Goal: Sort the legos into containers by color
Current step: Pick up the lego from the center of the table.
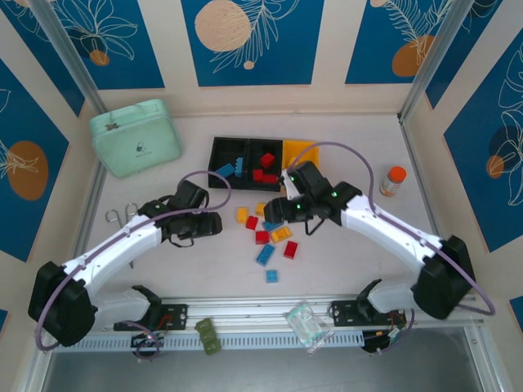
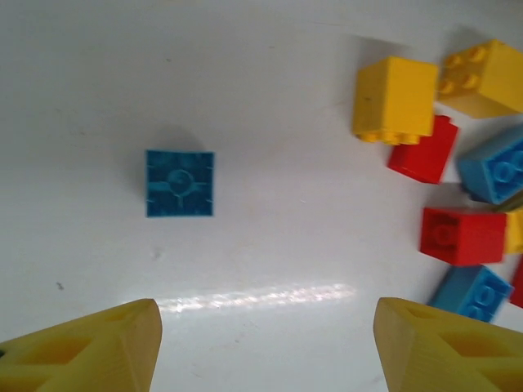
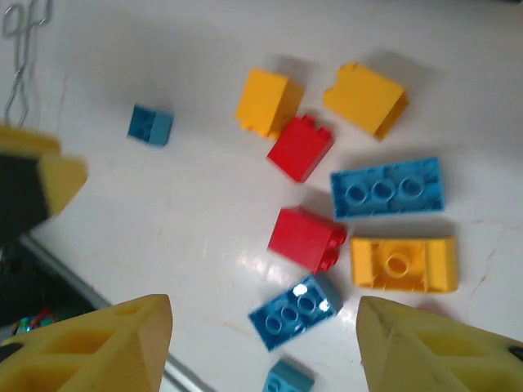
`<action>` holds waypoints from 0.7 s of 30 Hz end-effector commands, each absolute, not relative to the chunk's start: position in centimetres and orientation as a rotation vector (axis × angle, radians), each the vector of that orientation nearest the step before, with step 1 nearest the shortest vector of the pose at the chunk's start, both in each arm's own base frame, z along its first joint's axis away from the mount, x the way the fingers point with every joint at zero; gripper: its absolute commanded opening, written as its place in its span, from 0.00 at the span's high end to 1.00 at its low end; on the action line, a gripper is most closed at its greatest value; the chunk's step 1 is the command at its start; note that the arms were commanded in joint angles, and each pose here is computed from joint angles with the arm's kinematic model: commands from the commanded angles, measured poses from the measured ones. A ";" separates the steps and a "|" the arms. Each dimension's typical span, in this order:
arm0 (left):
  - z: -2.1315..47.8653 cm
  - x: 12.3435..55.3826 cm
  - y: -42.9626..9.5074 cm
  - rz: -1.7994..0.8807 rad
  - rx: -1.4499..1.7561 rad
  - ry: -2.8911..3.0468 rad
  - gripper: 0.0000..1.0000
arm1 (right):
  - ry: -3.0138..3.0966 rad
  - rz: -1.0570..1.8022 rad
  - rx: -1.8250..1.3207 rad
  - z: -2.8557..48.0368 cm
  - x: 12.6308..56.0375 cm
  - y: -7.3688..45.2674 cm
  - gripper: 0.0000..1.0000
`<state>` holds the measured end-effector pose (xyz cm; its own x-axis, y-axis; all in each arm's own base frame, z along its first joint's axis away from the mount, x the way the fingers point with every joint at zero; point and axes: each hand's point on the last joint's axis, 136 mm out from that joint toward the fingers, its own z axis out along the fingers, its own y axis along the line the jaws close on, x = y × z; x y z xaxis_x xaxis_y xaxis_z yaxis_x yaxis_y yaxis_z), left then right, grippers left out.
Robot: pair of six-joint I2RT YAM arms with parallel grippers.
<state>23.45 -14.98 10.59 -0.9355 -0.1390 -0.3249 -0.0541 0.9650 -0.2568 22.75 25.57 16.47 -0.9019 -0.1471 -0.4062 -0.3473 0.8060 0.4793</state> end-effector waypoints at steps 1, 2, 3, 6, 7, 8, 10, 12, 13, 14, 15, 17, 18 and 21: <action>10.0 24.4 -13.5 -0.193 -0.089 2.799 0.30 | 2.549 0.927 -0.448 17.7 20.4 26.3 0.37; 9.6 24.8 -13.4 -0.162 -0.075 2.810 0.30 | 2.547 0.938 -0.452 17.6 19.7 26.1 0.37; 9.2 25.2 -13.3 -0.133 -0.066 2.822 0.30 | 2.549 0.948 -0.449 17.4 19.1 25.9 0.37; 8.1 26.2 -13.5 -0.076 -0.037 2.846 0.30 | 2.562 0.954 -0.433 16.8 17.7 25.3 0.37; 7.7 26.6 -13.4 -0.051 -0.036 2.850 0.30 | 2.566 0.952 -0.425 16.6 17.4 25.1 0.37; 7.2 26.9 -13.3 -0.033 -0.033 2.859 0.30 | 2.573 0.949 -0.419 16.4 17.1 24.9 0.37; 6.3 27.5 -13.4 -0.017 -0.034 2.876 0.30 | 2.585 0.937 -0.399 16.0 16.7 24.4 0.37; 5.4 27.8 -13.4 -0.007 -0.032 2.898 0.32 | 2.589 0.925 -0.383 15.9 16.5 24.0 0.37; 5.0 28.0 -13.4 0.003 -0.033 2.906 0.33 | 2.588 0.922 -0.380 15.9 16.5 23.8 0.37; 4.5 28.1 -13.4 0.010 -0.029 2.915 0.34 | 2.583 0.918 -0.373 16.0 16.6 23.7 0.37; 4.1 28.2 -13.4 0.016 -0.021 2.920 0.35 | 2.584 0.913 -0.371 16.0 16.5 23.6 0.37; 3.5 28.4 -13.3 0.030 -0.019 2.927 0.40 | 2.579 0.912 -0.367 16.2 16.6 23.6 0.37; 3.2 28.5 -13.3 0.034 -0.017 2.935 0.42 | 2.577 0.916 -0.369 16.3 16.6 23.6 0.37; 2.6 28.5 -13.1 0.045 -0.014 2.948 0.50 | 2.580 0.919 -0.368 16.4 16.6 23.8 0.37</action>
